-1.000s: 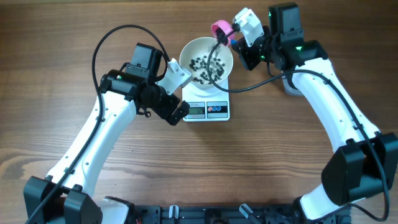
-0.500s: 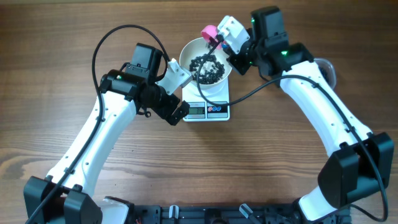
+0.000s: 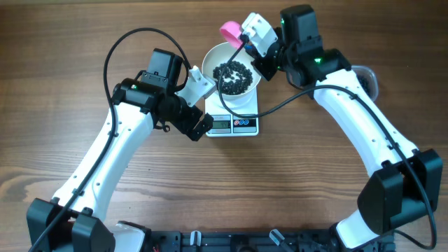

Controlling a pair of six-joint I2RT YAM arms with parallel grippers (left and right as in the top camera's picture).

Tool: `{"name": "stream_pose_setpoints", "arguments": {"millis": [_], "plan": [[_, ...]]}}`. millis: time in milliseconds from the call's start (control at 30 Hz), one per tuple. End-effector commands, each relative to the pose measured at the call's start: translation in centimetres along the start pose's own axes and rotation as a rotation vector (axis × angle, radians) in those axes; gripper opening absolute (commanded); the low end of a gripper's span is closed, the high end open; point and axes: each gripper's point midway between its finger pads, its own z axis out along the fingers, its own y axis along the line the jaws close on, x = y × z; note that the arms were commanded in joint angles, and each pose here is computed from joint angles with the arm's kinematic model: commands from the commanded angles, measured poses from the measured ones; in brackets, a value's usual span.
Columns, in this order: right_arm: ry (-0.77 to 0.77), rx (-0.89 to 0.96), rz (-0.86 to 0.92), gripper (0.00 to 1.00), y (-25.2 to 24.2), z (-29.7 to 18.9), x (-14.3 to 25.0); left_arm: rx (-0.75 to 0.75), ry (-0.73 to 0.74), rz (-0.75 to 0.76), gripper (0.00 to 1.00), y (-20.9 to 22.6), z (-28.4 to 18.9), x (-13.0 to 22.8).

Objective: Scoop item into bowl and weigh 150g on scale
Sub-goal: 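Shake the scoop over the bowl to empty remaining beans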

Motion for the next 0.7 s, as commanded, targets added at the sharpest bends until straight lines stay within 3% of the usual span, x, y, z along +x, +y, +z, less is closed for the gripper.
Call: {"name": "stream_pose_setpoints", "arguments": {"millis": [0, 100, 233, 400, 567, 667], "plan": [[-0.085, -0.052, 0.22, 0.04, -0.4, -1.8, -2.2, 0.013, -0.011, 0.013, 1.0, 0.0, 0.0, -0.3], [-0.086, -0.077, 0.484, 0.04, -1.0, -2.1, -1.9, 0.013, -0.011, 0.013, 1.0, 0.0, 0.0, -0.3], [-0.075, -0.033, 0.508, 0.04, -2.4, -2.5, -1.1, 0.014, -0.012, 0.013, 1.0, 0.0, 0.0, -0.3], [-0.111, -0.04, 0.756, 0.04, -6.9, -8.1, -0.6, 0.013, -0.011, 0.013, 1.0, 0.0, 0.0, -0.3], [0.049, 0.088, 0.973, 0.04, -10.8, -11.9, 6.8, 0.013, -0.011, 0.013, 1.0, 0.0, 0.0, -0.3], [0.217, 0.214, 1.007, 0.04, -11.3, -13.0, 11.8, 0.013, -0.011, 0.013, 1.0, 0.0, 0.0, -0.3]]}}
